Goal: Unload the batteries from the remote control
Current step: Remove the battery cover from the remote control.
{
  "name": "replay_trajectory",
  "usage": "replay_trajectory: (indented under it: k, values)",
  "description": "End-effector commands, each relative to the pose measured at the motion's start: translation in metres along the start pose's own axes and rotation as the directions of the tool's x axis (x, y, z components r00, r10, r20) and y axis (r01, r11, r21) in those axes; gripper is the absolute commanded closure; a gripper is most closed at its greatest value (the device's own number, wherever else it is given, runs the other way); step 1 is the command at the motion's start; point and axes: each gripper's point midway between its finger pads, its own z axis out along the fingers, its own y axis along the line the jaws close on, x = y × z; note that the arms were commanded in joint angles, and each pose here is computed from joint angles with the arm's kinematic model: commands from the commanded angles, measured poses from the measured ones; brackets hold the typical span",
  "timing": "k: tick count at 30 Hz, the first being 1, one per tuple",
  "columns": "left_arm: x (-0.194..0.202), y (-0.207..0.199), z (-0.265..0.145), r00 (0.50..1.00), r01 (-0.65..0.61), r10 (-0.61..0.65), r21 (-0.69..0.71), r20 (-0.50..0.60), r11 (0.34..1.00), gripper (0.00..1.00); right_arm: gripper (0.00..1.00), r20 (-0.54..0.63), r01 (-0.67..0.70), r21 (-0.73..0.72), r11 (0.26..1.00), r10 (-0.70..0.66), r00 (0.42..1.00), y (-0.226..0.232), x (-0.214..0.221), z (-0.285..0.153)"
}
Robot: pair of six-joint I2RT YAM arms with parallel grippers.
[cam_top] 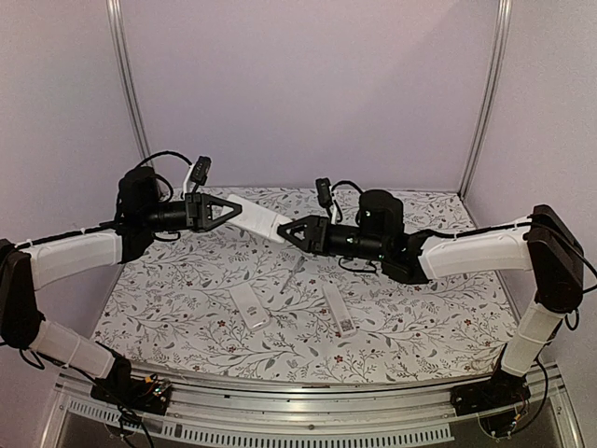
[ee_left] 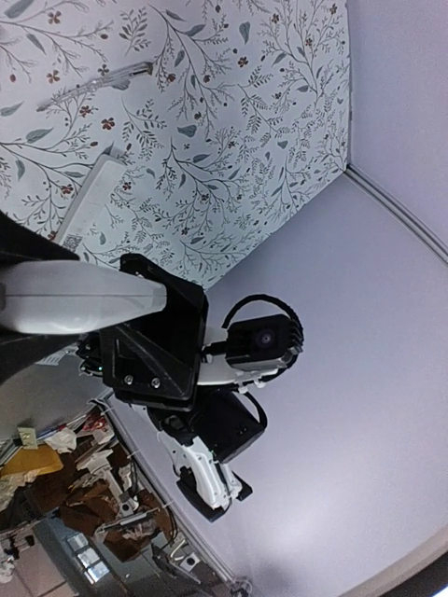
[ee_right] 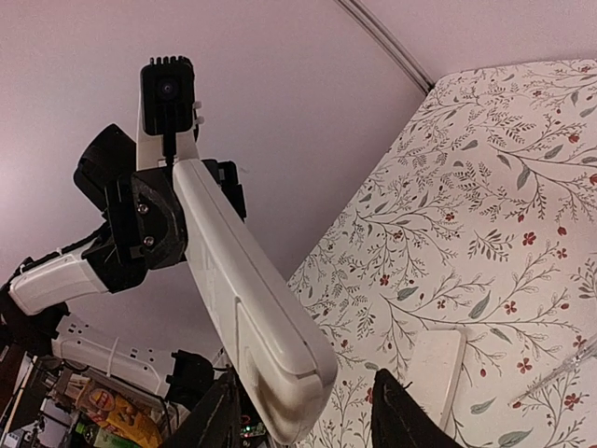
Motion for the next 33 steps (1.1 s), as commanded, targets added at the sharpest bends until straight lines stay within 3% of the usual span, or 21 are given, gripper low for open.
replay_trajectory:
  k: [1, 6, 13, 21, 33]
  values:
    - [0.000, -0.008, 0.000, 0.999, -0.036, 0.036, 0.026, 0.001, 0.999, 1.00, 0.53, -0.005, 0.014, -0.031, 0.999, -0.014, 1.000, 0.006, -0.005, 0.007]
    - [0.001, -0.008, 0.001, 0.999, -0.035, 0.035, 0.026, -0.001, 0.999, 1.00, 0.45, -0.007, 0.017, -0.043, 0.999, -0.018, 1.000, 0.008, -0.007, 0.011]
    - [0.001, -0.008, 0.001, 0.999, -0.035, 0.035, 0.028, -0.002, 0.999, 1.00, 0.47, -0.008, 0.001, -0.029, 1.000, -0.001, 1.000, 0.002, -0.005, 0.014]
    - [0.001, -0.010, 0.000, 0.999, -0.041, 0.041, 0.030, 0.001, 0.999, 1.00, 0.61, -0.004, -0.107, 0.093, 0.990, 0.108, 0.994, -0.035, 0.001, 0.012]
    - [-0.001, -0.011, 0.000, 0.999, -0.045, 0.045, 0.031, 0.005, 0.998, 1.00, 0.75, -0.010, -0.134, 0.108, 0.985, 0.135, 0.991, -0.042, 0.004, 0.008]
